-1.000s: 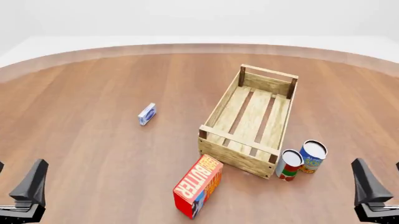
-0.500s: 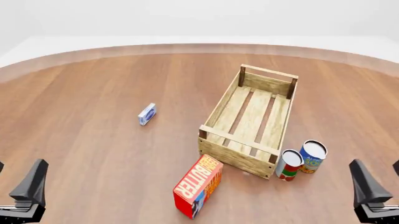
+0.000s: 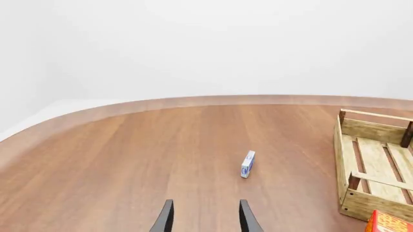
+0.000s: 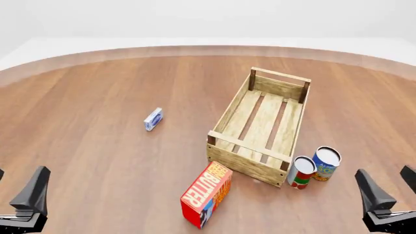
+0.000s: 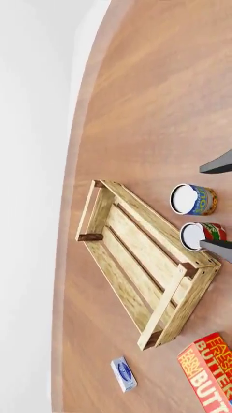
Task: Pick up the tomato sauce, and put it in the wooden tray.
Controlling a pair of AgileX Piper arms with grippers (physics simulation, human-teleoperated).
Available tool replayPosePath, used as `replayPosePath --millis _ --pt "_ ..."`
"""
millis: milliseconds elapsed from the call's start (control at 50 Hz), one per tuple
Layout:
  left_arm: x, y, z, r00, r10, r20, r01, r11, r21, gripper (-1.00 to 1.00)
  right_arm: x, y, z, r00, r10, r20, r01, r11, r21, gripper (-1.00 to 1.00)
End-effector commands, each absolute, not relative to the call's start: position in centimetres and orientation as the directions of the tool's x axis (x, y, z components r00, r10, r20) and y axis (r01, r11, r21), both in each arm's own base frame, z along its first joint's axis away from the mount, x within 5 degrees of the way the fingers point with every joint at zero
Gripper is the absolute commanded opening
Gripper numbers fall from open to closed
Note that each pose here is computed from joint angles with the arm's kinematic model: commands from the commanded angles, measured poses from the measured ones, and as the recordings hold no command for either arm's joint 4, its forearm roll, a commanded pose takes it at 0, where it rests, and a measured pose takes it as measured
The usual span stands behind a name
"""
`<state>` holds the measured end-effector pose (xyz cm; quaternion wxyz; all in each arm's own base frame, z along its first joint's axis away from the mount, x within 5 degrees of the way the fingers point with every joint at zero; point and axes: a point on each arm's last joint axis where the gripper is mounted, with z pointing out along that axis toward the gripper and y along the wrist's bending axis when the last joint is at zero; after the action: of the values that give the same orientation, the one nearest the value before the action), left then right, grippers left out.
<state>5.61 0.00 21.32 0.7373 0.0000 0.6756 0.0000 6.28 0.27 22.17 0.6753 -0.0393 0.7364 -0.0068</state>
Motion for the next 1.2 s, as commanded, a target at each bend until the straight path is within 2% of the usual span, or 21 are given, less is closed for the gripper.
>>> replayPosePath --millis 20,120,160,200,1200 --pt "5.6 0.0 21.3 0.087 0.0 -0.996 0.0 1.0 0.0 1.0 7.2 0.4 22.5 -0.145 -0.115 -0.983 -0.07 0.992 -0.106 1.0" --pt "5.6 0.0 21.3 0.087 0.0 -0.996 0.0 1.0 0.0 1.0 8.0 0.5 22.6 -0.171 -0.132 -0.976 -0.088 0.989 -0.119 1.0" --pt "5.6 0.0 21.3 0.087 0.0 -0.996 0.0 1.0 0.0 1.0 8.2 0.6 22.8 -0.177 -0.086 -0.98 -0.089 0.994 -0.071 1.0" --pt "5.6 0.0 21.3 0.087 0.0 -0.996 0.0 1.0 0.0 1.0 8.5 0.7 22.6 -0.184 -0.136 -0.974 -0.104 0.988 -0.118 1.0" --pt "5.6 0.0 21.3 0.087 0.0 -0.996 0.0 1.0 0.0 1.0 12.4 1.8 21.3 -0.335 -0.188 -0.923 -0.189 0.973 -0.129 1.0"
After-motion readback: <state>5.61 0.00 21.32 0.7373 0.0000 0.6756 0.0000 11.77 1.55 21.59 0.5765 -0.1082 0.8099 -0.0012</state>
